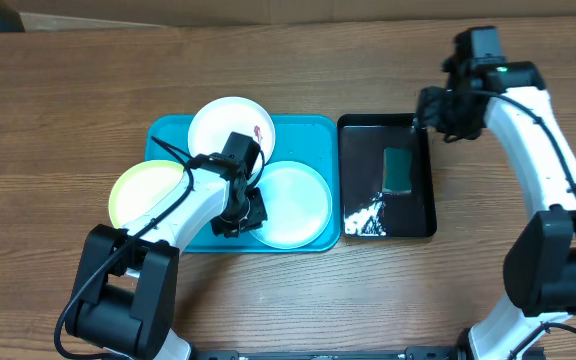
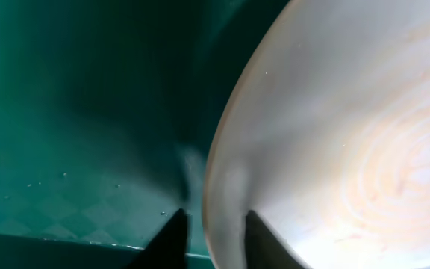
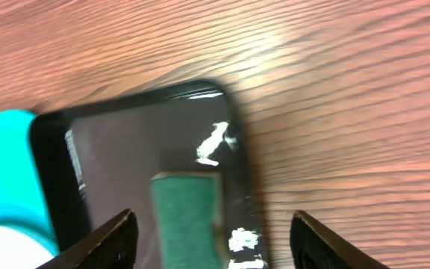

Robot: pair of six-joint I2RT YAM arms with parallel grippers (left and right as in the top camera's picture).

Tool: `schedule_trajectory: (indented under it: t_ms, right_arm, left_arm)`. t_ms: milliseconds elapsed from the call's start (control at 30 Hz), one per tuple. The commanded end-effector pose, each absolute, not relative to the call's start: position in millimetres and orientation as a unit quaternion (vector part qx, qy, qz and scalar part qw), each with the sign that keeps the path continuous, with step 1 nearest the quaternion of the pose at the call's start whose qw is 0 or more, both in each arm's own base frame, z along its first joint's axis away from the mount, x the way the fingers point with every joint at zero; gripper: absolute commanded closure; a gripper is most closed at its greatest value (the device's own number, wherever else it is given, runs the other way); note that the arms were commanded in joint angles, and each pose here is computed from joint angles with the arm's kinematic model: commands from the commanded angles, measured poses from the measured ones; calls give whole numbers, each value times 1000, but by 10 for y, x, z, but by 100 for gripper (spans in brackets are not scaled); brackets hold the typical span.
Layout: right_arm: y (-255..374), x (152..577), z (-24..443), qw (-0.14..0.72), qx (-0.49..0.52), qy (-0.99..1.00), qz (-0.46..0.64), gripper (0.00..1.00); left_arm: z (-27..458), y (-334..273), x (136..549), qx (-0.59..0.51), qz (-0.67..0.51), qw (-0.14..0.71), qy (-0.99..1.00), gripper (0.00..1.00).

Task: Clean dirty plates on tray and stack at the side
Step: 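Put the sponge back in the black tray and raise the right arm, then lift the light blue plate with the left gripper and carry it left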

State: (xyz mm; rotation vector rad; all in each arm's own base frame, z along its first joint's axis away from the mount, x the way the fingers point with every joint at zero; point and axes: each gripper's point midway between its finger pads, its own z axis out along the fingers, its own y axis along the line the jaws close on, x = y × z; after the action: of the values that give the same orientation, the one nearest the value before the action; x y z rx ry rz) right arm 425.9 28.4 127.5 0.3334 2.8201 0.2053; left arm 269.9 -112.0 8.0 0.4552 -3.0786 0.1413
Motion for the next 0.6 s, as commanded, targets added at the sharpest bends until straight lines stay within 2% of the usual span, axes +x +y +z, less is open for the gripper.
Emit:
schedule_trajectory:
  t_ms: [0,33,233,567]
  right_arm:
    - [69,4265,1337,155,138,976,65,22]
    - [11,4257,1334,153,144,976,64,0]
    - [-153,4260,1336,156,163,972,61,0]
    - [-153,4261,1336,156,163,972,61,0]
  left_arm:
    - [41,-1095,2666,140,37,15,-989,96]
    - [44,-1098,2667,141,38,15,-989,96]
    - [163,-1272,2656,103,84,35,-991,96]
    - [563,-1154,2891,80,40,2,-996,96]
